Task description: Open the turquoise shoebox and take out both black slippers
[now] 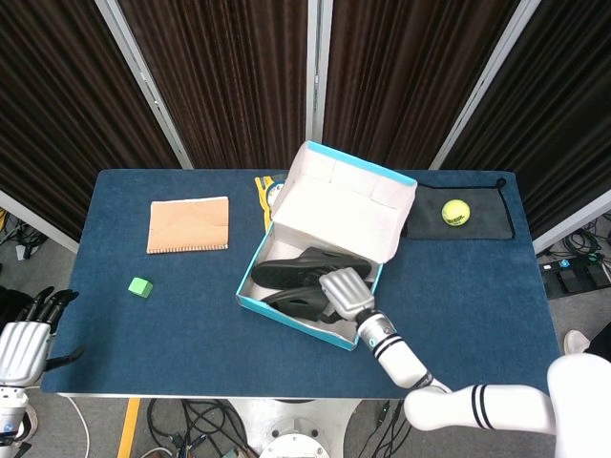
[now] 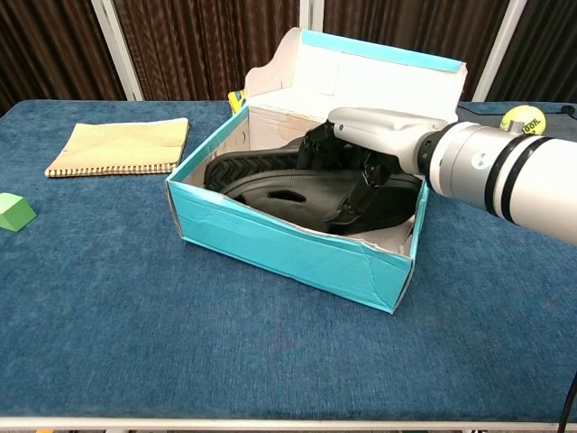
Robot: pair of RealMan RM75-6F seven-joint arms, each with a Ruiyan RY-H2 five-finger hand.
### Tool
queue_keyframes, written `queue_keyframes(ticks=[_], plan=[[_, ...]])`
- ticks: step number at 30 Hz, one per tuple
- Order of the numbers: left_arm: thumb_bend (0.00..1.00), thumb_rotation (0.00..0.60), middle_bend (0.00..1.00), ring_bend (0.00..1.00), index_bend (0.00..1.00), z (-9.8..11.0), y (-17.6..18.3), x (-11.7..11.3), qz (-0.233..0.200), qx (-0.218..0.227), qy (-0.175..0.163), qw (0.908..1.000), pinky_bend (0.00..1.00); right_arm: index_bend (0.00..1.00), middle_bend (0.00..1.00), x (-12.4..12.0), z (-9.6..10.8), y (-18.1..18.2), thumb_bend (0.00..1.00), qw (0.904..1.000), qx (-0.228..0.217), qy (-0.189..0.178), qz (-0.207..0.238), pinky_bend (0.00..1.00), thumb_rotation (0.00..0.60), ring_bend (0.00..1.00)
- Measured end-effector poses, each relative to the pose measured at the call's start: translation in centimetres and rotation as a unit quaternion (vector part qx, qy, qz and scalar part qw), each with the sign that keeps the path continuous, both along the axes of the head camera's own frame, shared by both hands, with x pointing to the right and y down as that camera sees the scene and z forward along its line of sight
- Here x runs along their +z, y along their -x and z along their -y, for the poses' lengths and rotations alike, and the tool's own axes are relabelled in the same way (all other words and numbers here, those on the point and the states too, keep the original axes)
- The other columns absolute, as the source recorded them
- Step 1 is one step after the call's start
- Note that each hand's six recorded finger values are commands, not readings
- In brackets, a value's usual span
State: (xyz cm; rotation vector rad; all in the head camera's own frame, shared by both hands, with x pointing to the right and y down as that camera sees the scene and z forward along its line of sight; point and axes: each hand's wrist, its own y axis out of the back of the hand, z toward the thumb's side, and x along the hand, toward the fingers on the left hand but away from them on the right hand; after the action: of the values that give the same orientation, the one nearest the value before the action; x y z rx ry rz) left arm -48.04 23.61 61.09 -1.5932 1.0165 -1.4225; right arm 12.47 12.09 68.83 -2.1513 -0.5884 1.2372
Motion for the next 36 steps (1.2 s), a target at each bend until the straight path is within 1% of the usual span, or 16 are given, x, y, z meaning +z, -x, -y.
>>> queue_keyframes(ticks=[6,14,19,23,28,31,36], plan=[[0.01,0.6,0.16,0.08,0.16,0.0,0.1,-0.1,0.0,0.0,-0.001,1.0,0.29,0.34,0.34,0.5,0.0,0.4,0.1,1.0,-0.002,0.006,-0.003,0.36,0.6,0.24],[0.01,0.6,0.16,0.08,0.16,0.0,0.3,-0.1,0.001,-0.003,-0.001,1.0,0.29,0.38,0.38,1.1,0.2,1.3,0.12,1.0,0.001,0.006,-0.001,0.4,0.6,0.28],[0.01,0.6,0.16,0.08,0.16,0.0,0.5,-0.2,0.002,-0.005,-0.003,1.0,0.29,0.46,0.43,1.6,0.3,1.7,0.16,1.0,0.003,0.003,0.0,0.46,0.6,0.33],[0.01,0.6,0.16,0.08,0.16,0.0,0.6,-0.3,0.002,-0.005,-0.003,1.0,0.29,0.55,0.5,1.9,0.3,2.0,0.22,1.0,0.006,-0.004,-0.001,0.55,0.6,0.41],[0.01,0.6,0.16,0.08,0.16,0.0,0.5,-0.3,0.0,-0.004,-0.002,1.0,0.29,0.66,0.57,1.5,0.5,2.0,0.31,0.9998,0.01,-0.019,0.003,0.64,0.6,0.48],[0.01,0.6,0.16,0.08,0.16,0.0,0.4,-0.2,0.0,-0.003,-0.002,1.0,0.29,0.69,0.6,1.2,0.7,1.8,0.34,0.9994,0.016,-0.028,0.007,0.67,0.6,0.5],[0.01,0.6,0.16,0.08,0.16,0.0,0.2,-0.2,0.0,-0.001,-0.002,1.0,0.29,0.7,0.6,0.9,1.0,1.5,0.36,0.9991,0.022,-0.033,0.012,0.67,0.6,0.51]])
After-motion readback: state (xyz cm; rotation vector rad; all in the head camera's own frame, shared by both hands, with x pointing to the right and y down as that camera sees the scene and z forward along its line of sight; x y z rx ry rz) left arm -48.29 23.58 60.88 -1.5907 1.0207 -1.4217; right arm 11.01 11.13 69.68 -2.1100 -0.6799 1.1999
